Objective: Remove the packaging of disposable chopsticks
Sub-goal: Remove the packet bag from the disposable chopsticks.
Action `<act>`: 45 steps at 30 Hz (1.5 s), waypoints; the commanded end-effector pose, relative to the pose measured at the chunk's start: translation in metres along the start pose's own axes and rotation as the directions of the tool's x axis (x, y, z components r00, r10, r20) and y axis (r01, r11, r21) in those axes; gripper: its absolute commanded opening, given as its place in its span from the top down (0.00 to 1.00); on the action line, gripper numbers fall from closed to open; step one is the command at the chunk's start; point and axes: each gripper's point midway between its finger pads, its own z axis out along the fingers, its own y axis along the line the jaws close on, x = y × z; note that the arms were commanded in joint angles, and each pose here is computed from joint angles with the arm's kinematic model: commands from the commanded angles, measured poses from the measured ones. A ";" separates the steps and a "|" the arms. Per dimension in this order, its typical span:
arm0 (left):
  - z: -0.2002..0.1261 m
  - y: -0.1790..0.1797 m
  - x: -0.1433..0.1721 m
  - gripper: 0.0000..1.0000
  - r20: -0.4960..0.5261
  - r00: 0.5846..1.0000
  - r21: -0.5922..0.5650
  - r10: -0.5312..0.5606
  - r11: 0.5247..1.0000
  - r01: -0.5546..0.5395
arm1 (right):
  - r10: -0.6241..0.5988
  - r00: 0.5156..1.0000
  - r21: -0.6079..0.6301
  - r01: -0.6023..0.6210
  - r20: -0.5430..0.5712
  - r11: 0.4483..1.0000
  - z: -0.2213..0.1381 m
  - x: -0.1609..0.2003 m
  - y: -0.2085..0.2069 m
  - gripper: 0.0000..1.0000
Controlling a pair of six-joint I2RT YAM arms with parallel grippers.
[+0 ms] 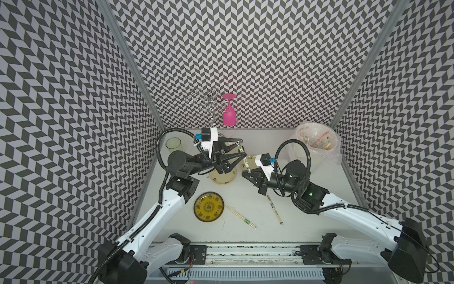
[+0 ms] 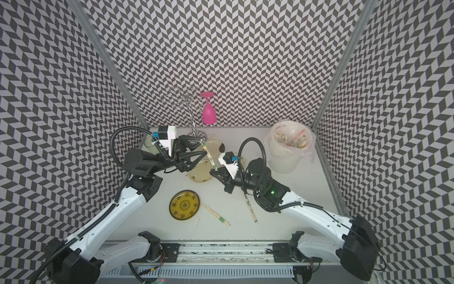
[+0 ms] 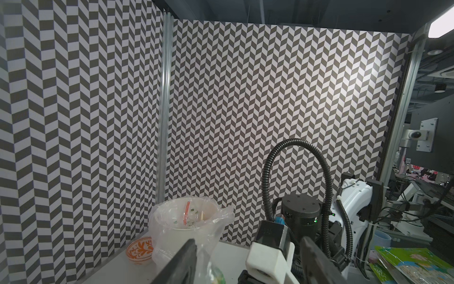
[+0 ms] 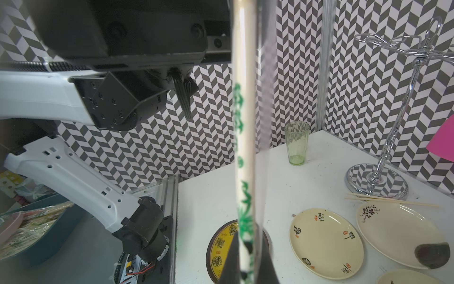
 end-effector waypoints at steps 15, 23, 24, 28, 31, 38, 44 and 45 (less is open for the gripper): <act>-0.006 0.009 -0.009 1.00 -0.018 0.998 -0.045 0.068 0.997 -0.069 | -0.055 0.998 0.091 0.057 -0.014 0.994 -0.010 -0.012 -0.003 1.00; -0.012 0.035 0.002 1.00 -0.108 0.957 -0.308 0.268 0.907 -0.288 | 0.236 0.970 -0.038 -0.239 -0.057 0.970 -0.010 -0.065 0.027 1.00; -0.012 0.037 0.005 1.00 -0.129 0.950 -0.326 0.284 0.893 -0.311 | 0.277 0.959 -0.073 -0.280 -0.053 0.957 -0.011 -0.074 0.033 1.00; -0.006 0.041 0.023 1.00 -0.215 0.919 -0.364 0.331 0.846 -0.390 | 0.417 0.909 -0.234 -0.410 -0.021 0.882 -0.017 -0.115 0.059 1.00; 0.001 0.040 0.039 1.00 -0.278 0.896 -0.359 0.346 0.828 -0.431 | 0.466 0.885 -0.280 -0.447 0.003 0.850 -0.018 -0.142 0.065 1.00; 0.016 0.022 0.056 1.00 -0.302 0.892 -0.305 0.337 0.852 -0.425 | 0.480 0.876 -0.194 -0.463 0.049 0.865 -0.002 -0.158 0.037 1.00; 0.018 0.019 0.059 1.00 -0.292 0.908 -0.308 0.302 0.869 -0.388 | 0.518 0.846 -0.145 -0.500 0.130 0.854 -0.013 -0.158 0.003 1.00; 0.019 0.019 0.060 1.00 -0.292 0.909 -0.306 0.297 0.872 -0.383 | 0.516 0.845 -0.134 -0.500 0.143 0.856 -0.016 -0.160 -0.002 1.00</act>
